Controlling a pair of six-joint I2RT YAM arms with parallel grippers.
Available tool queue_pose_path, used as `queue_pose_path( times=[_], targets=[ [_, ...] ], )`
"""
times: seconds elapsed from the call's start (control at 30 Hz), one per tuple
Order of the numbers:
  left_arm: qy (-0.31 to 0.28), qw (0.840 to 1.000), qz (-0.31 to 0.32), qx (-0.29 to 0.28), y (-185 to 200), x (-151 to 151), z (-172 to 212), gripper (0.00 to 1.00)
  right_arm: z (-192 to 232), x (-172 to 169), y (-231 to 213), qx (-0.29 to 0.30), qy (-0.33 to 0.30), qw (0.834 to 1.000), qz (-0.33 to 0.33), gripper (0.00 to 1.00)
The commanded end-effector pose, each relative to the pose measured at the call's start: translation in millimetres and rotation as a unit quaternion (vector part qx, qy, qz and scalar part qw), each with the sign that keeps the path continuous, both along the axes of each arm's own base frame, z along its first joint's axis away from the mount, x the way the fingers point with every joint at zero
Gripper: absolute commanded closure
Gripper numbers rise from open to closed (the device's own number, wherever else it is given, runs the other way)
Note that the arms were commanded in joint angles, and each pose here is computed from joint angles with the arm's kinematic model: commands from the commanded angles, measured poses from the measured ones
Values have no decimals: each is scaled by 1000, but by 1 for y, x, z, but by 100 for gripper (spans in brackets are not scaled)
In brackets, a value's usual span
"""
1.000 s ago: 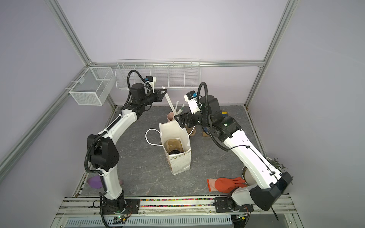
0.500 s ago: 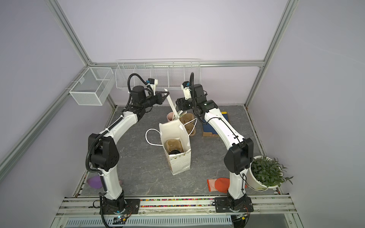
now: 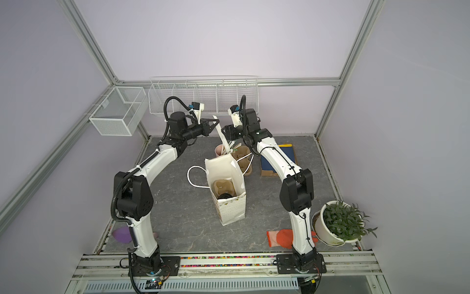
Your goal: Pack the takeout coffee
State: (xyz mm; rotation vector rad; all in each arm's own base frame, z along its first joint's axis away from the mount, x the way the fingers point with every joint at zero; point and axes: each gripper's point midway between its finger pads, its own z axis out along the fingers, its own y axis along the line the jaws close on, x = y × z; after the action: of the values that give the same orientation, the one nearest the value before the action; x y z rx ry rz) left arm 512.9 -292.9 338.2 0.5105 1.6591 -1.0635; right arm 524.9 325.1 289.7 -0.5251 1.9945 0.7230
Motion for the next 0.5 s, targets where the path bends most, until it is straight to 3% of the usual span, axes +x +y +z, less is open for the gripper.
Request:
queue_pose_path(
  times=[0.0,0.47],
  targets=[
    [-12,1000,-18,-5,0,-7,7,100,-3,8,3,22,-4,1000,21,41],
    [-11,1000,-16,3,-1,-2,0,100,-7,0,1,40,-13,998,43,39]
  ],
)
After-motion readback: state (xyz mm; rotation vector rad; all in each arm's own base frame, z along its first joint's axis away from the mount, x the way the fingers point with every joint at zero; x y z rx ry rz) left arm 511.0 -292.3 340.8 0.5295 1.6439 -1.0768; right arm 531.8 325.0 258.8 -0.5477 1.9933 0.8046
